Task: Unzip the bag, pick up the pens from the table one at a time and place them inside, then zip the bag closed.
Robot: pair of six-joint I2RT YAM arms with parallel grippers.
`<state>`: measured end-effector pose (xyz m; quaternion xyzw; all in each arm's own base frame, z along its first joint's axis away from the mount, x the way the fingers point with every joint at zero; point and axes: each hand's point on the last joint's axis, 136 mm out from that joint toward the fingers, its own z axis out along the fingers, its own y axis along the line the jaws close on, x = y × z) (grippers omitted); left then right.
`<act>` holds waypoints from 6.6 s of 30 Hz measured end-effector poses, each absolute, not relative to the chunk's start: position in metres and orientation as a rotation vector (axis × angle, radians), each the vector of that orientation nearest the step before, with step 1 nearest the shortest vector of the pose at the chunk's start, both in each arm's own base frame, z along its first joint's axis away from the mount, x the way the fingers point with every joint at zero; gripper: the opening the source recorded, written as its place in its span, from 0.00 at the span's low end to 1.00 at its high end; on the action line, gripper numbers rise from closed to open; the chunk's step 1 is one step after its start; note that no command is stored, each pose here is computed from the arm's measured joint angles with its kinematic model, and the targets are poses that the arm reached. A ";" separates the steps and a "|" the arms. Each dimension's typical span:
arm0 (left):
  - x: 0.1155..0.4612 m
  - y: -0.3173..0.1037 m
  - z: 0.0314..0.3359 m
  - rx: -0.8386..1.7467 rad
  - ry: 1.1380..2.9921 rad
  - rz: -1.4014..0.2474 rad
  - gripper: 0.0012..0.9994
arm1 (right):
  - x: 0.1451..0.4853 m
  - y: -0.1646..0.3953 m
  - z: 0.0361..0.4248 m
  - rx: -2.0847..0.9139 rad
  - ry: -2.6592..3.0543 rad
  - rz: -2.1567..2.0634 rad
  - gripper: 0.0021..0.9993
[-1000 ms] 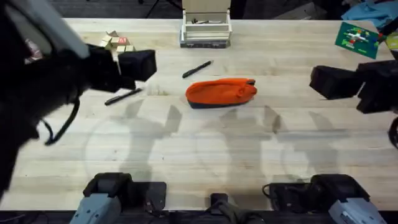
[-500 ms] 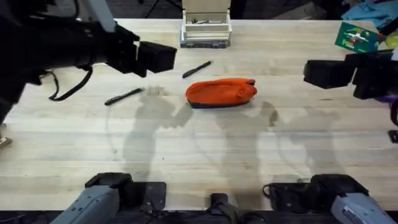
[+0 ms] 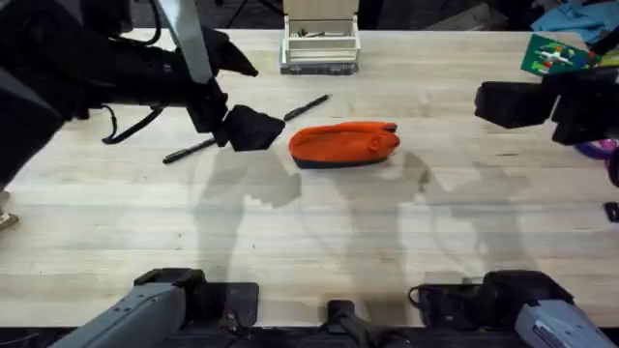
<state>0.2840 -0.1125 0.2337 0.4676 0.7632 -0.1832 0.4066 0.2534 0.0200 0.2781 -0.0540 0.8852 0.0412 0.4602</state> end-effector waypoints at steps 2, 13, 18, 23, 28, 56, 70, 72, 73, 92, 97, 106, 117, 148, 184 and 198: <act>0.286 -0.113 0.230 1.235 1.893 -0.447 0.99 | 0.253 0.020 0.278 -0.133 2.179 0.101 1.00; 0.304 -0.126 0.188 1.426 1.782 -0.554 0.99 | 0.253 0.020 0.278 -0.133 2.179 0.101 1.00; 0.310 -0.131 0.171 1.423 1.784 -0.650 0.99 | 0.253 0.020 0.278 -0.134 2.179 0.101 1.00; 0.313 -0.134 0.150 1.411 1.824 -0.736 0.99 | 0.253 0.020 0.278 -0.134 2.179 0.101 1.00; 0.315 -0.138 0.128 1.400 1.862 -0.825 0.99 | 0.253 0.020 0.278 -0.137 2.179 0.099 1.00; 0.322 -0.165 0.111 1.476 1.783 -0.851 0.99 | 0.254 0.020 0.278 -0.138 2.178 0.099 1.00; 0.314 -0.164 0.095 1.463 1.855 -0.927 0.99 | 0.256 0.020 0.281 -0.138 2.162 0.097 1.00; 0.314 -0.164 0.095 1.463 1.855 -0.927 0.99 | 0.256 0.020 0.282 -0.138 2.162 0.097 1.00; 0.313 -0.165 0.095 1.465 1.853 -0.927 0.90 | 0.256 0.020 0.282 -0.138 2.162 0.097 1.00; 0.313 -0.168 0.095 1.481 1.844 -0.923 0.04 | 0.254 0.035 0.283 -0.179 2.154 0.201 1.00; 0.313 -0.168 0.095 1.481 1.843 -0.923 0.04 | 0.250 0.055 0.284 -0.227 2.147 0.342 1.00; 0.313 -0.168 0.095 1.481 1.843 -0.923 0.04 | 0.249 0.072 0.275 -0.074 2.225 0.575 1.00; 0.313 -0.168 0.095 1.481 1.843 -0.923 0.04 | 0.246 0.075 0.255 0.159 2.344 0.704 1.00; 0.313 -0.168 0.095 1.481 1.844 -0.923 0.04 | 0.263 0.157 0.175 0.087 2.713 0.828 1.00; 0.313 -0.168 0.095 1.481 1.843 -0.922 0.04 | 0.301 0.142 0.118 0.341 2.801 0.590 0.92; 0.313 -0.168 0.095 1.481 1.843 -0.923 0.04 | 0.301 0.152 0.111 0.207 2.793 0.467 0.76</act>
